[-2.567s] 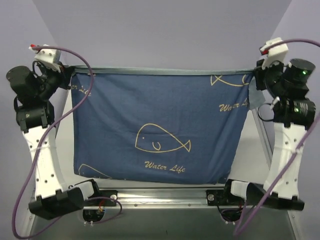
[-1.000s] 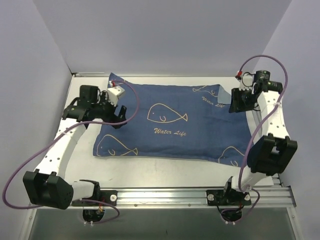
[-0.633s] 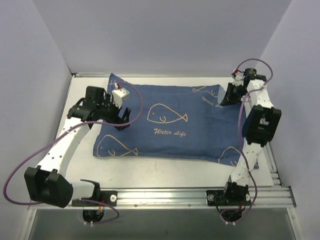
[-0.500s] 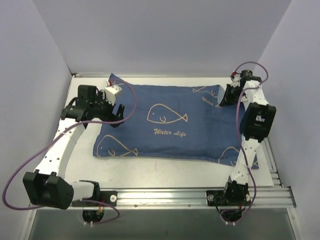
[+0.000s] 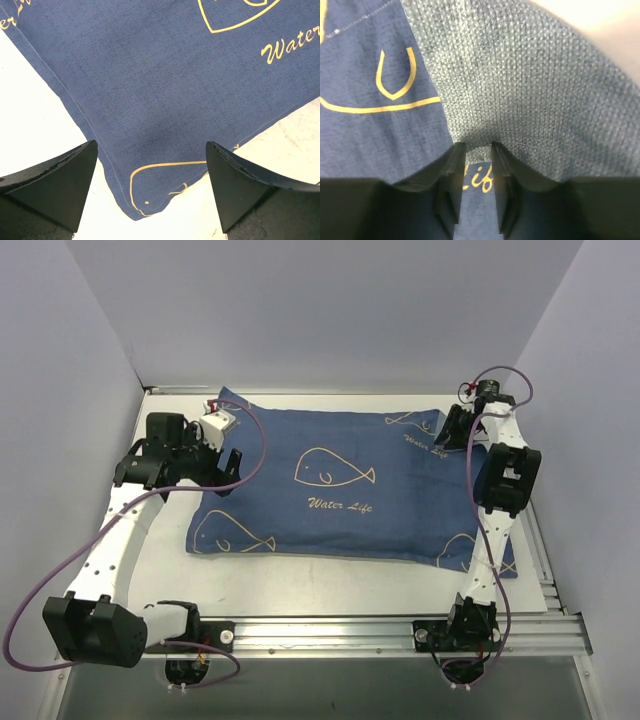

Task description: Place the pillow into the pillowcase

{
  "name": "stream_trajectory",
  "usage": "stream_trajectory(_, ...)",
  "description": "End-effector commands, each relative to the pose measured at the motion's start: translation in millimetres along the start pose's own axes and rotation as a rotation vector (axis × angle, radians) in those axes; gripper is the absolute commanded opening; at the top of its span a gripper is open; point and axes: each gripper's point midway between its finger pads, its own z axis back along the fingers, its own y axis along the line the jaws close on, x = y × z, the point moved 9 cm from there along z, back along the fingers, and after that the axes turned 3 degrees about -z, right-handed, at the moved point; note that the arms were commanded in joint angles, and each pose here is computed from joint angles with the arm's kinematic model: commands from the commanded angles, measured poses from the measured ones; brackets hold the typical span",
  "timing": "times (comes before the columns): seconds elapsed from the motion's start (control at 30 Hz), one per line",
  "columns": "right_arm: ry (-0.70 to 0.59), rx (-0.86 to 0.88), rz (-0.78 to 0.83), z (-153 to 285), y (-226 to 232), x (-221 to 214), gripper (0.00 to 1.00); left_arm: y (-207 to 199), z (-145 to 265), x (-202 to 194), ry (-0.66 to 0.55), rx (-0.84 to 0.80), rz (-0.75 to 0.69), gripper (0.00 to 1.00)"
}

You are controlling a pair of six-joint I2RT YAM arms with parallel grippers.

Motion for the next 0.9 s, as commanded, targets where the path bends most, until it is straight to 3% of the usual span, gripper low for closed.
stream_trajectory(0.0,-0.029,-0.042,-0.015,0,0,8,0.36,4,5,5,-0.007,0.013,0.003,0.97)
stream_trajectory(0.07,-0.042,-0.036,0.020,3,0,12,0.48,4,2,5,0.002,0.007,0.005,0.97)
stream_trajectory(0.1,-0.046,-0.031,0.040,5,2,13,0.49,5,2,5,0.005,0.004,0.006,0.97)
stream_trajectory(0.27,-0.103,-0.075,0.222,27,17,13,0.49,5,-4,2,0.027,-0.013,0.012,0.97)
stream_trajectory(0.43,-0.104,-0.228,0.540,24,37,3,0.47,6,-9,-2,0.044,-0.017,0.019,0.97)
stream_trajectory(0.57,-0.060,-0.286,0.610,11,39,-6,0.47,7,-11,-5,0.057,-0.016,0.015,0.97)
stream_trajectory(0.87,-0.042,-0.410,0.625,12,29,3,0.27,8,-13,-6,0.066,-0.011,0.013,0.97)
